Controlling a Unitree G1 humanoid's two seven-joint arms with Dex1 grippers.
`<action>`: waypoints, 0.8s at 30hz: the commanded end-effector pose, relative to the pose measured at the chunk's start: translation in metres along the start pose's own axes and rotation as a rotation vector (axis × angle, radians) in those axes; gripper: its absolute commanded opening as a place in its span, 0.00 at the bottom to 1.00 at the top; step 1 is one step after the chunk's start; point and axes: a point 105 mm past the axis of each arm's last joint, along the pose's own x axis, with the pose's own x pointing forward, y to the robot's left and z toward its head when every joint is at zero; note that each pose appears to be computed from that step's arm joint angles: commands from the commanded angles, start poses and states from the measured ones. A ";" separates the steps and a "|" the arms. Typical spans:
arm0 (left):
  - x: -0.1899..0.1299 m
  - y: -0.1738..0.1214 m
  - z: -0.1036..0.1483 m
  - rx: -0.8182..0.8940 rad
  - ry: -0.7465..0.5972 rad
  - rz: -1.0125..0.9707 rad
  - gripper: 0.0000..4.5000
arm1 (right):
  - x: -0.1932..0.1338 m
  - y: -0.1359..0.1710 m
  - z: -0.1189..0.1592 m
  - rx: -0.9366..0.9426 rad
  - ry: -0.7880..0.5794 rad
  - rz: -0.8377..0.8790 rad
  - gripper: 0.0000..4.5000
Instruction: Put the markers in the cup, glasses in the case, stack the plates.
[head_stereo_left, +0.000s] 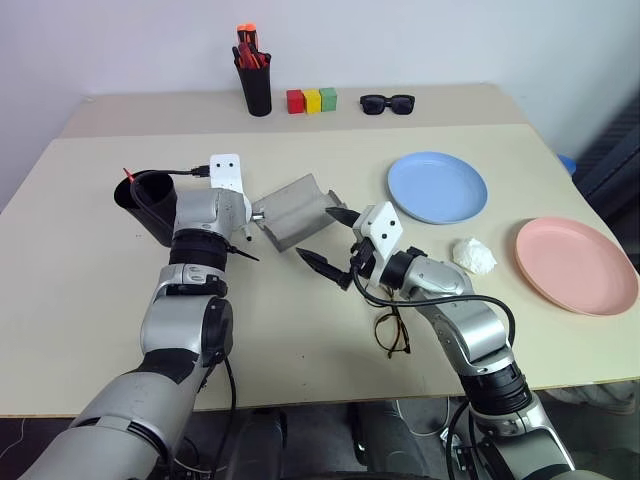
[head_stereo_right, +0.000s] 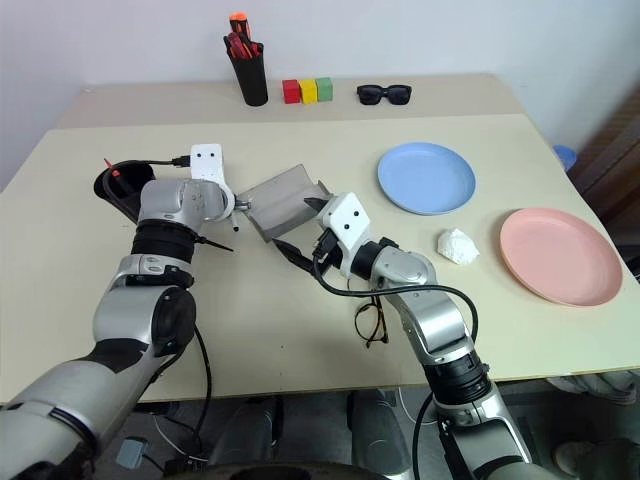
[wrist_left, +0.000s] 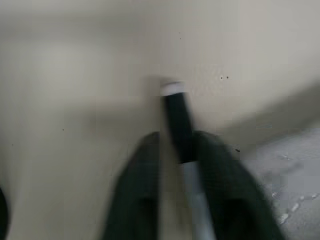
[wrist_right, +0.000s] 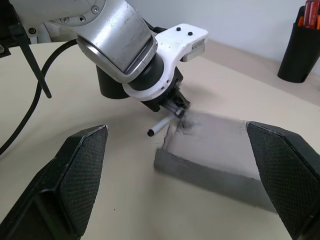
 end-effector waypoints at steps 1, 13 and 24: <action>-0.004 0.001 0.014 -0.006 -0.067 -0.018 0.01 | 0.000 0.003 0.016 -0.027 -0.059 0.007 1.00; -0.099 -0.049 0.079 0.153 -0.795 -0.491 0.01 | 0.001 0.001 0.016 -0.032 -0.058 -0.003 1.00; -0.165 0.090 0.113 0.173 -1.215 0.065 0.01 | 0.004 0.009 0.043 -0.042 -0.130 0.071 1.00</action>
